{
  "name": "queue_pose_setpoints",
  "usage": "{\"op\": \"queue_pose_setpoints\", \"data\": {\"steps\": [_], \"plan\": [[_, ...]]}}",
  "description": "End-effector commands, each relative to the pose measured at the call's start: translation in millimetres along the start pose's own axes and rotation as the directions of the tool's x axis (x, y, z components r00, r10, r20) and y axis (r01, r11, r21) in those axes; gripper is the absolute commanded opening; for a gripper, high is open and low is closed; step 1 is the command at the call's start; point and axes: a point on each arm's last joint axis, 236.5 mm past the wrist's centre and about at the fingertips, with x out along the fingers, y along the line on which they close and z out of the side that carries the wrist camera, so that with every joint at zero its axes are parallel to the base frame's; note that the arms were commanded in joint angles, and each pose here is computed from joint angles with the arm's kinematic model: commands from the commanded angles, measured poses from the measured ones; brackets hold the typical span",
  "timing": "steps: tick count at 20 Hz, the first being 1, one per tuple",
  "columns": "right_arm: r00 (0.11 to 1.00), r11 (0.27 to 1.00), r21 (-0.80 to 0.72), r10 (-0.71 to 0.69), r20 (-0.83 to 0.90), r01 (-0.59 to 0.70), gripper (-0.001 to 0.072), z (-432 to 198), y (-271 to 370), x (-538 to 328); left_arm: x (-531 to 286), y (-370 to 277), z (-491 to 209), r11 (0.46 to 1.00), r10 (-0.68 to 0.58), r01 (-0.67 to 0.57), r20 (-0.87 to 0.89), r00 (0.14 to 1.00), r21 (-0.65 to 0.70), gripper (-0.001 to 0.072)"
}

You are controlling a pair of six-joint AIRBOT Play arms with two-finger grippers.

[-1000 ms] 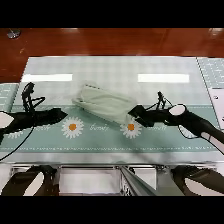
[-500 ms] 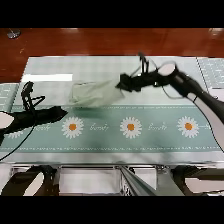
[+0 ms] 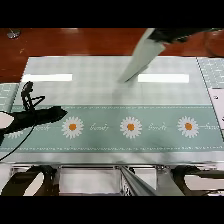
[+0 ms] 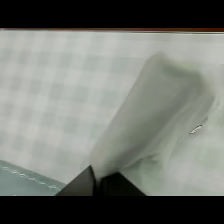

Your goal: Fold the shirts.

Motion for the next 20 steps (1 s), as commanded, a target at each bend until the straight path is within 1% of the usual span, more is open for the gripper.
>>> {"op": "queue_pose_setpoints", "data": {"steps": [1, 3, 5, 7, 10, 12, 15, 17, 18, 20], "plan": [[0.981, 0.969, 0.159, -0.194, 0.012, 0.189, 0.0022, 2.3, -82.0, -76.2, -0.1, -0.1, -0.1, 1.000, 0.000, 0.000, 0.000, 1.000, 0.001, 0.0022], [0.950, 0.919, 0.258, -0.313, 0.020, 0.297, 0.0021, -6.3, -126.1, -116.3, -0.1, -0.1, -0.1, 1.000, 0.000, 0.000, 0.000, 1.000, 0.000, 0.0022], [0.900, 0.844, 0.368, -0.434, 0.041, 0.390, 0.0021, -17.8, -164.8, -158.1, -0.1, -0.1, -0.1, 1.000, 0.000, 0.000, 0.000, 1.000, 0.000, 0.0022], [0.869, 0.777, 0.462, -0.495, 0.029, 0.427, 0.0021, -41.4, -191.4, -187.3, -0.1, -0.1, 0.0, 1.000, 0.000, 0.000, 0.000, 1.000, 0.001, 0.0022], [0.830, 0.635, 0.627, -0.556, -0.035, 0.451, 0.0021, -97.5, -226.1, -212.5, -0.1, -0.1, 0.2, 1.000, 0.000, 0.000, 0.002, 1.000, 0.001, 0.0022], [0.795, 0.497, 0.736, -0.600, -0.091, 0.460, 0.0021, -145.6, -251.4, -227.1, -0.1, -0.1, 0.1, 1.000, 0.000, 0.000, 0.001, 1.000, 0.001, 0.0022], [0.730, 0.263, 0.831, -0.644, -0.228, 0.491, 0.0022, -228.5, -279.6, -241.4, -0.1, -0.1, 0.1, 1.000, 0.000, 0.000, 0.001, 1.000, 0.001, 0.0022], [0.667, 0.084, 0.865, -0.675, -0.316, 0.495, 0.0022, -284.2, -293.3, -253.1, -0.1, -0.1, 0.1, 1.000, 0.000, 0.000, 0.001, 1.000, 0.000, 0.0022], [0.629, 0.008, 0.871, -0.695, -0.348, 0.491, 0.0023, -306.0, -298.7, -261.7, -0.1, -0.1, 0.1, 1.000, 0.000, 0.000, 0.001, 1.000, 0.000, 0.0022], [0.555, -0.108, 0.866, -0.727, -0.404, 0.489, 0.0024, -342.1, -305.4, -279.9, 0.0, -0.2, 0.1, 1.000, 0.000, 0.000, 0.001, 1.000, 0.001, 0.0022]]}}
